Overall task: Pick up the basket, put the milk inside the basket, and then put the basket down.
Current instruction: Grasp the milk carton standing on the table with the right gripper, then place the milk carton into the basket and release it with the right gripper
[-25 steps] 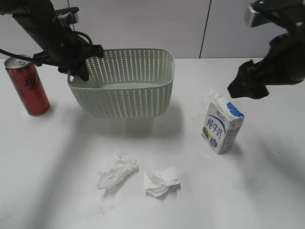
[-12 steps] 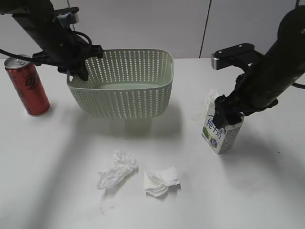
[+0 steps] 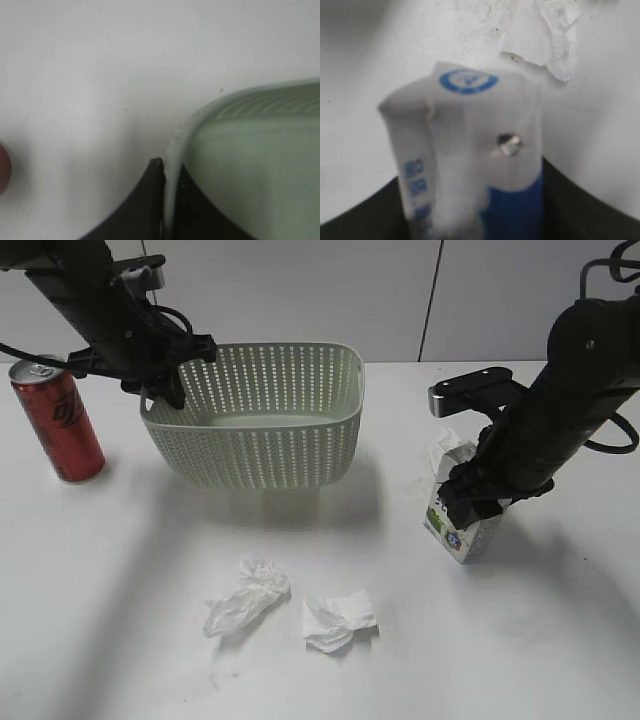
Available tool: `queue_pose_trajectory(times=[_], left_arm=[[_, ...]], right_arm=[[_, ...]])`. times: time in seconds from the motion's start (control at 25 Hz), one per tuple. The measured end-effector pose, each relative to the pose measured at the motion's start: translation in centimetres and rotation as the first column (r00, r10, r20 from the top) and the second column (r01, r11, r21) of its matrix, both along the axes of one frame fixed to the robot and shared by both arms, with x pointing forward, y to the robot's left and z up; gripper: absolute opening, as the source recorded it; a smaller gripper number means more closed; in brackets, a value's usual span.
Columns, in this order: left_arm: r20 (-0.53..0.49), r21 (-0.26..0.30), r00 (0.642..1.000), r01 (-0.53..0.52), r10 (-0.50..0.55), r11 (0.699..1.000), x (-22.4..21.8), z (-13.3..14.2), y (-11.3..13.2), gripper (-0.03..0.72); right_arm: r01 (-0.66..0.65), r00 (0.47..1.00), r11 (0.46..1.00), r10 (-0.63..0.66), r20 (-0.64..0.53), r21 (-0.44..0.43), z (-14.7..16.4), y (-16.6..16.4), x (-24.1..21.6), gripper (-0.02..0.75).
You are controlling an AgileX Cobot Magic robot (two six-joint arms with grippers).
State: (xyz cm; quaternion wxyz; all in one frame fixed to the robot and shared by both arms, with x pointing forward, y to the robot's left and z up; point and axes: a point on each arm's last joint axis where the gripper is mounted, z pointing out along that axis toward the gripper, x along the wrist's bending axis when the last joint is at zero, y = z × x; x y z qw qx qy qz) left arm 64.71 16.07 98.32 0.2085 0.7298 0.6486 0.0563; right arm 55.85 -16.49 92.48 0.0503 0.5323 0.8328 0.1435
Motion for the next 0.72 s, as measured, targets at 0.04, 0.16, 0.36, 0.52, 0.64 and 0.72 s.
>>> queue_pose_trajectory(times=[0.04,0.16,0.36,0.52,0.64,0.72], left_arm=[[0.0,0.0,1.0,0.0,0.0,1.0,0.0,0.0,0.0,0.0],[0.0,0.0,1.0,0.0,0.0,1.0,0.0,0.0,0.0,0.0],[0.001,0.0,1.0,0.0,0.0,1.0,0.0,0.0,0.0,0.0],[0.001,0.0,1.0,0.0,0.0,1.0,0.0,0.0,0.0,0.0],[0.001,0.0,1.0,0.0,0.0,1.0,0.0,0.0,0.0,0.0],[0.001,0.0,1.0,0.0,0.0,1.0,0.0,0.0,0.0,0.0]], right_arm=[[0.0,1.0,1.0,0.0,-0.002,0.0,0.1,0.0,0.0,0.352],[-0.015,1.0,1.0,0.015,-0.027,-0.006,0.4,0.2,0.1,0.327],[-0.047,0.995,0.999,0.046,-0.088,-0.014,2.3,0.7,0.8,0.325],[-0.083,0.991,0.997,0.082,-0.102,-0.009,5.4,1.3,2.0,0.323],[-0.107,0.991,0.994,0.107,-0.08,0.005,9.2,1.9,3.1,0.323],[-0.122,0.992,0.992,0.123,-0.038,0.019,12.0,2.4,3.8,0.323]])
